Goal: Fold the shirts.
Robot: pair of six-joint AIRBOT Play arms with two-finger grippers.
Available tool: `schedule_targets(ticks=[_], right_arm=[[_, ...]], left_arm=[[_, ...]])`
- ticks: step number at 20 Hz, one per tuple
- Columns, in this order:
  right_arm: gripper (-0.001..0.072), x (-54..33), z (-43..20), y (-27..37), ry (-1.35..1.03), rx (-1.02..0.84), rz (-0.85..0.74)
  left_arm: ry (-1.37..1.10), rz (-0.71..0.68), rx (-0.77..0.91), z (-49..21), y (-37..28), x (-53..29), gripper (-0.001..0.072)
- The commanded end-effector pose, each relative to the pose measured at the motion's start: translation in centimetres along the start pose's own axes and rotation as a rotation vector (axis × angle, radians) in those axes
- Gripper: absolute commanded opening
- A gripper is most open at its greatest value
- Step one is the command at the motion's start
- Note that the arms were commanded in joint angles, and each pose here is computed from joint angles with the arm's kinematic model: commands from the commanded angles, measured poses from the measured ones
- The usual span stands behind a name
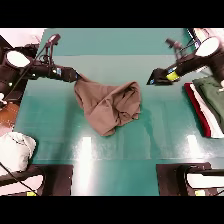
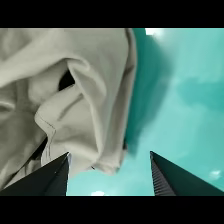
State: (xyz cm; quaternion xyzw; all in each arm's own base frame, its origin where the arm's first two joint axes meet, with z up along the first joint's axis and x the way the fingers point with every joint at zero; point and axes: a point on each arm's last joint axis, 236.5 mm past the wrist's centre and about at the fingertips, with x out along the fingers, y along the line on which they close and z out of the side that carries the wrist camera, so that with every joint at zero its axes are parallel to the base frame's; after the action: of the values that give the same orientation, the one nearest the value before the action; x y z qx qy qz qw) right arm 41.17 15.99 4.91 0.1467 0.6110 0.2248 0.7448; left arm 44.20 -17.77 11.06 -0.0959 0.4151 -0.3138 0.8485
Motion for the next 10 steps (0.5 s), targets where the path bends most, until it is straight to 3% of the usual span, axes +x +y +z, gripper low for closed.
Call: schedule_targets(ticks=[1,4,5,8,10], right_arm=[[0.0555,5.8,-0.6,0.5,0.028,0.058,0.116],[0.0553,8.8,-1.6,1.0,0.055,0.038,0.113],[0.0519,9.4,-1.6,1.4,0.055,0.021,0.113],[0.0019,9.6,-0.6,2.3,0.012,-0.042,0.108],[0.0017,7.8,0.4,2.5,-0.012,-0.075,0.092]], left_arm=[[-0.020,0.004,0.030,1.1,-0.6,-1.0,0.0024],[-0.023,0.005,0.030,1.1,-0.6,-1.0,0.0024],[-0.022,0.004,0.029,1.1,-0.6,-1.0,0.0025],[-0.008,-0.002,0.030,0.8,-0.7,-1.0,0.0025],[0.001,0.009,0.041,0.8,-0.6,-1.7,0.0024]])
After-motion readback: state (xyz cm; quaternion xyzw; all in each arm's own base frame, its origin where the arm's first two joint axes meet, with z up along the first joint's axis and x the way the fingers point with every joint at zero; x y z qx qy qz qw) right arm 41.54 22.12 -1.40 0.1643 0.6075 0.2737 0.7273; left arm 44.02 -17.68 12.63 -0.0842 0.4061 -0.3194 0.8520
